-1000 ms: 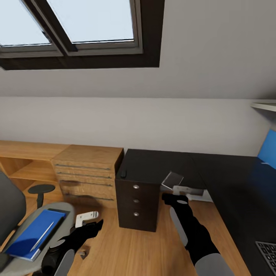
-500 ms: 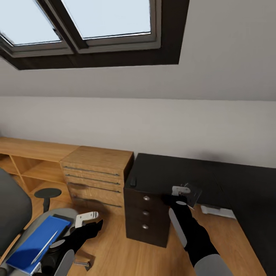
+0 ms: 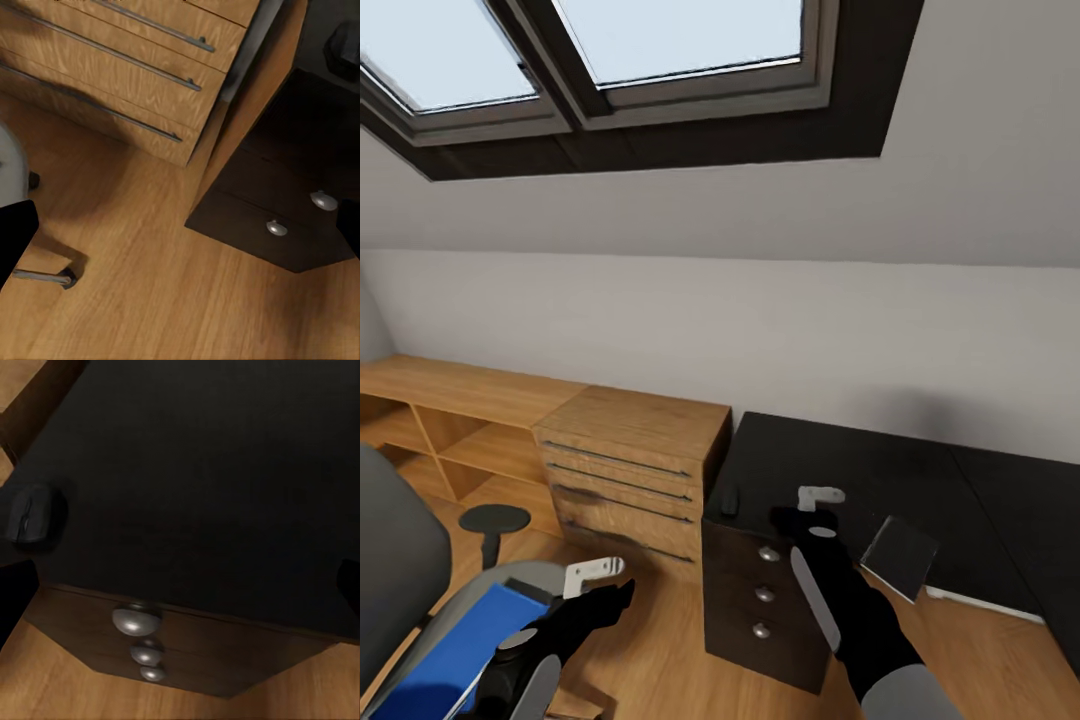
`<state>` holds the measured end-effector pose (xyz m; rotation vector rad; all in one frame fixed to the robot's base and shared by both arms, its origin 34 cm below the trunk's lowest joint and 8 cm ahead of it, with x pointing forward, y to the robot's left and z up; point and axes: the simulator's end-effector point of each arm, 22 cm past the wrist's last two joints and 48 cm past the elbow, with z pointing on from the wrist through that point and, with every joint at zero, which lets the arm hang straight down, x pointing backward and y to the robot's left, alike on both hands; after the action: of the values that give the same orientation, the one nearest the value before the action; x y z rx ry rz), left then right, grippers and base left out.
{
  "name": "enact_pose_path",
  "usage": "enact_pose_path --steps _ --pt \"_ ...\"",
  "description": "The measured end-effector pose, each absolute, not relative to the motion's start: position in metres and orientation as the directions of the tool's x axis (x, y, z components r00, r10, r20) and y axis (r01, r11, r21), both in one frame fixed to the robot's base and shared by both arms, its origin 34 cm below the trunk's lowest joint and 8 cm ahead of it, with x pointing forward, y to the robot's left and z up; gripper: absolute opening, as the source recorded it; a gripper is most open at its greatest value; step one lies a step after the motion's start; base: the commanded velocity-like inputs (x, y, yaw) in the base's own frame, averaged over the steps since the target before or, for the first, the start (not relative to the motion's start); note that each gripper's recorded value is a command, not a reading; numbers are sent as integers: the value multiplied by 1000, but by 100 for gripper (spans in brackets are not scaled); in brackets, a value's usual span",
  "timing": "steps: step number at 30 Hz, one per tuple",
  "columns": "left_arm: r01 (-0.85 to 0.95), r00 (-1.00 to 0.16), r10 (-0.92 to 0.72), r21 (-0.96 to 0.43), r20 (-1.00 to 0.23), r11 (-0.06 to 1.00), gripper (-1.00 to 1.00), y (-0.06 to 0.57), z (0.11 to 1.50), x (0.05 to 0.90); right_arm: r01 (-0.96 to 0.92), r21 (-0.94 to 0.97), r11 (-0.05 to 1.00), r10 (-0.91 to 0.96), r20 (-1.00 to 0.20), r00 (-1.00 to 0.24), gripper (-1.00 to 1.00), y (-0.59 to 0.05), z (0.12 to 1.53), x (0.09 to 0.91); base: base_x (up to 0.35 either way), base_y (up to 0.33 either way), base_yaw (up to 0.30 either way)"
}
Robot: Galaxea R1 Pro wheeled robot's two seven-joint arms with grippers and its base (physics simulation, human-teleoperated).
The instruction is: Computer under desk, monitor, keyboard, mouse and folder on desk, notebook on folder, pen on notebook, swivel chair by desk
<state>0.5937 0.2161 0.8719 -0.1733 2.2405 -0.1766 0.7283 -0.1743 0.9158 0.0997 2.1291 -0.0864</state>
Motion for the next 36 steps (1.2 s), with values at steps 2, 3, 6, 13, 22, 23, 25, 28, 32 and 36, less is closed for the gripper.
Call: enact_pose_path --steps 2,3,6,13,22,23,25,28,32,36 --pt "-63 -622 -185 -186 -761 980 100 216 872 594 102 -24 994 34 -847 -530 100 -173 916 728 89 0 3" --pt "-63 -622 -184 -186 -761 981 100 216 872 594 99 -25 995 32 -847 -531 100 -172 915 727 117 0 2" --pt "-62 -622 -184 -186 -761 981 100 215 872 593 96 -27 995 29 -846 -532 100 -170 914 726 220 0 12" --pt "-58 -623 -181 -186 -761 981 100 214 872 593 90 -30 996 23 -844 -536 100 -168 911 725 289 0 171" --pt "-89 -635 -148 -118 -758 989 100 214 866 588 87 -33 996 19 -839 -544 100 -167 907 724 199 0 67" --pt "-91 -635 -147 -116 -758 989 100 215 866 588 87 -33 996 19 -839 -544 100 -167 907 724 31 0 4" --pt "-93 -635 -147 -114 -758 989 100 215 865 588 87 -34 996 19 -838 -545 100 -167 906 723 18 0 2" --pt "-95 -635 -147 -112 -758 989 100 216 865 587 86 -34 996 19 -837 -546 100 -167 906 723 123 0 6" --pt "-96 -635 -147 -111 -758 989 100 216 866 587 86 -35 996 18 -836 -548 100 -167 905 723 299 0 84" --pt "-96 -635 -147 -111 -758 989 100 216 866 587 83 -38 996 15 -831 -556 100 -166 901 721 313 0 198"
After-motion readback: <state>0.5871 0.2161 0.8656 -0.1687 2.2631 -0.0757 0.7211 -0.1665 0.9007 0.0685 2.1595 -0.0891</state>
